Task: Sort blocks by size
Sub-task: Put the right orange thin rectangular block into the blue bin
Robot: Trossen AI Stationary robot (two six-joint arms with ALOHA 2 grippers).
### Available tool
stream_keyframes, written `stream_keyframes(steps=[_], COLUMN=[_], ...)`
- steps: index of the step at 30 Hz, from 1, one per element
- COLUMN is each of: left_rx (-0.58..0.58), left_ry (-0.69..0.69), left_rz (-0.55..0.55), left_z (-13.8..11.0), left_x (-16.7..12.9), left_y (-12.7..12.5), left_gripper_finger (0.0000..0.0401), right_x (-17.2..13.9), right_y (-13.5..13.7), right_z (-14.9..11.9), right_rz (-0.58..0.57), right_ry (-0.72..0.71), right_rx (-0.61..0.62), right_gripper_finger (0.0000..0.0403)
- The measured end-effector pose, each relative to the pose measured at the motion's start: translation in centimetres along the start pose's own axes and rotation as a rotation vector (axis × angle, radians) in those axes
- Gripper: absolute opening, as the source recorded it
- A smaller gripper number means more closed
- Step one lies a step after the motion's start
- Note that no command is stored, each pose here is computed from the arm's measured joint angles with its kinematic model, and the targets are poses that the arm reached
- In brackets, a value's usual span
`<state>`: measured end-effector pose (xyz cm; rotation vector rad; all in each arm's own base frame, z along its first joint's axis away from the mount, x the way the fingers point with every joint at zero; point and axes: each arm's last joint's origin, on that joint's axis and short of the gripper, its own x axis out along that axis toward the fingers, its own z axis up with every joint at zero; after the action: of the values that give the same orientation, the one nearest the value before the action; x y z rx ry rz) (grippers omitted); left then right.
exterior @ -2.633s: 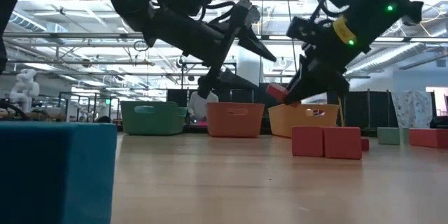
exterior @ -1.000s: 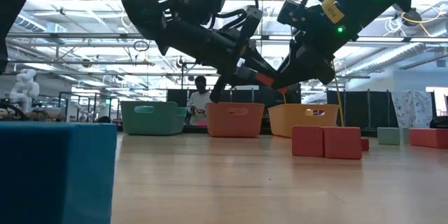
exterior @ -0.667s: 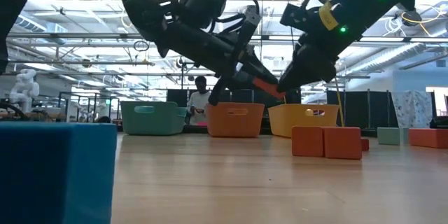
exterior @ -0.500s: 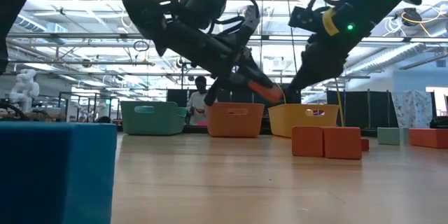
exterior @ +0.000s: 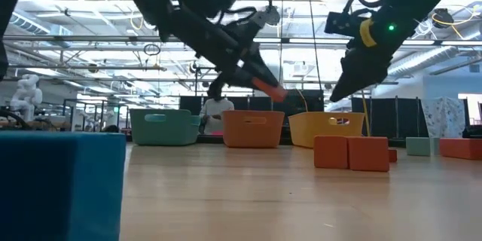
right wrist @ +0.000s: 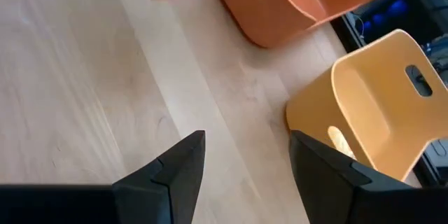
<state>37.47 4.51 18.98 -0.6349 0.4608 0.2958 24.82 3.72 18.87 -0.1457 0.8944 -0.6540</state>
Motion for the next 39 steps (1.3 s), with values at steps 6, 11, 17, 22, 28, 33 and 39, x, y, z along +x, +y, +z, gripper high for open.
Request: stream_keyframes(steps=[6,11,17,22,28,33,39], left_rx=[0.061,0.100,0.120,0.151,0.172,0.185,0.173], left_ry=[-0.031,-0.056,-0.056,-0.022,-0.009,0.012,0.028], left_rz=[0.124,0.232,0.366,0.502,0.607,0.750,0.832], left_z=[1.6,2.6,2.9,2.5,2.3,2.5,3.4], left_x=[-3.7,-6.8,-9.6,-10.8,-11.1,-11.6,-12.0], left_y=[-0.7,-0.9,-0.7,0.0,0.8,2.3,4.5], left_gripper_finger=[0.0064,0.0064,0.0064,0.0064,0.0064,0.0064,0.0064], right_x=[-0.8,-1.4,-1.6,-1.7,-1.7,-1.7,-1.7], right_y=[0.8,1.3,1.4,1.3,1.3,1.3,1.4], right_z=[-0.5,-0.9,-1.3,-1.5,-1.6,-1.6,-1.7], right_rz=[0.032,0.046,0.042,0.032,0.031,0.034,0.054], right_ry=[-0.006,-0.004,0.015,0.025,0.029,0.038,0.049], right_rx=[-0.028,-0.056,-0.061,-0.066,-0.070,-0.075,-0.075], right_gripper_finger=[0.0194,0.0194,0.0194,0.0194,0.0194,0.0194,0.0194])
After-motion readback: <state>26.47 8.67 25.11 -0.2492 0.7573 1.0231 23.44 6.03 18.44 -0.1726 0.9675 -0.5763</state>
